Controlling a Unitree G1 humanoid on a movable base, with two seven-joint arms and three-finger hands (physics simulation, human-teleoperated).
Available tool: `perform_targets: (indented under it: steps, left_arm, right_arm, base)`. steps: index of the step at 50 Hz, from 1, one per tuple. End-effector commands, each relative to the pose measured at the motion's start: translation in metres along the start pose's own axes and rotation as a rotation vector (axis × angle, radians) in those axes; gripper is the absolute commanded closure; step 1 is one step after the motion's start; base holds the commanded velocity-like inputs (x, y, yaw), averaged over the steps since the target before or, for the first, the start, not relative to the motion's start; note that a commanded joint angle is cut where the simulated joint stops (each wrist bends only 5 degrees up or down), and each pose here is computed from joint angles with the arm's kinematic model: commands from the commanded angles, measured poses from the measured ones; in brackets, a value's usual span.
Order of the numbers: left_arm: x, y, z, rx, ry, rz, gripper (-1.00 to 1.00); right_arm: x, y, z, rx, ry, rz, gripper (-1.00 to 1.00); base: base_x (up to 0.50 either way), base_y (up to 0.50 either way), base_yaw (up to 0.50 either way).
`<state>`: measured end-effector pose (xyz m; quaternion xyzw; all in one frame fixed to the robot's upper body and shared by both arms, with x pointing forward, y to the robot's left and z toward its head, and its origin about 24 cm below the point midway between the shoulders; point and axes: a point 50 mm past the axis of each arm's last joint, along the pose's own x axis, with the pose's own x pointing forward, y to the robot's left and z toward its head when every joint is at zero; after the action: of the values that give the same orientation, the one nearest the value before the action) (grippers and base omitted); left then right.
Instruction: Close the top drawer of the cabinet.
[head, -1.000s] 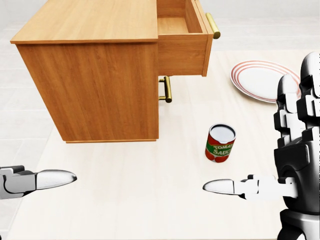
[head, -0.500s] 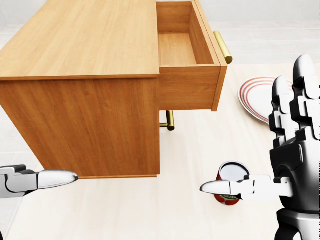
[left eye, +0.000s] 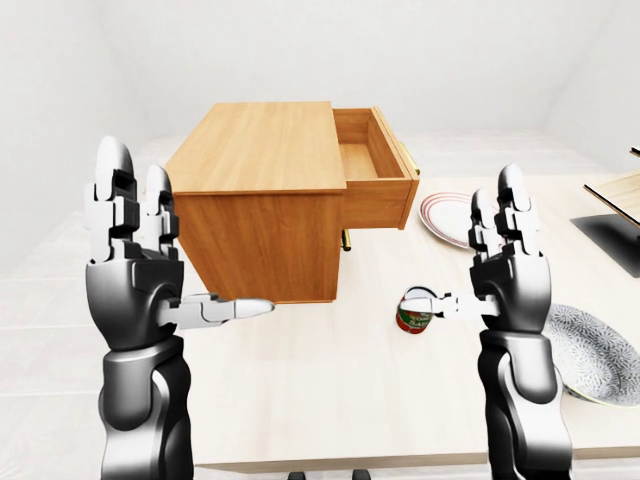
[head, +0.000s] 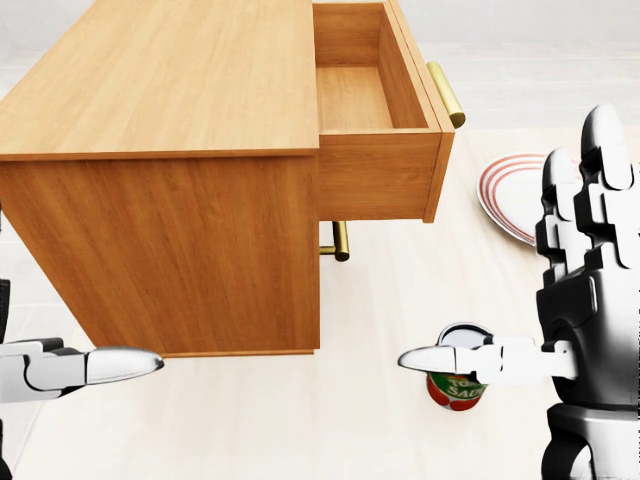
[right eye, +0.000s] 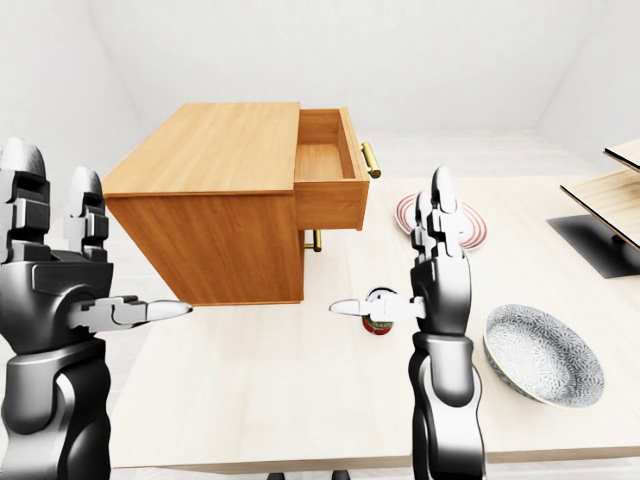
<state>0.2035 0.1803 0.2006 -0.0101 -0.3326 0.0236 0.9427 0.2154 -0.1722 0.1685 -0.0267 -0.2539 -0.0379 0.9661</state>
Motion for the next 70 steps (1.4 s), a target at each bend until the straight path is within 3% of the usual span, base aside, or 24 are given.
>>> perform_targets:
  steps: [1, 29, 36, 54, 70]
  left_arm:
    - [-0.003, -0.001, -0.005, -0.001, 0.031, -0.008, -1.00]
    - [-0.001, 0.000, 0.006, -0.007, -0.022, -0.008, -1.00]
    - [-0.005, -0.002, -0.003, -0.008, 0.026, -0.012, -1.00]
    - [-0.005, -0.002, -0.003, -0.008, 0.027, -0.012, -1.00]
    - [-0.008, -0.006, -0.003, 0.011, 0.033, -0.043, -1.00]
  right_arm:
    - [0.014, 0.002, -0.007, -0.009, 0.001, 0.006, -1.00]
    - [0.063, 0.015, -0.063, -0.026, 0.185, 0.054, -1.00]
    - [0.066, 0.010, -0.062, -0.002, 0.182, 0.026, -1.00]
    - [0.066, 0.010, -0.062, -0.001, 0.182, 0.025, -1.00]
    - [0.076, 0.003, -0.091, -0.011, 0.307, -0.007, -1.00]
  base:
    - [0.00, 0.00, 0.00]
    - [0.00, 0.00, 0.00]
    - [0.00, 0.00, 0.00]
    - [0.00, 0.00, 0.00]
    - [0.00, 0.00, 0.00]
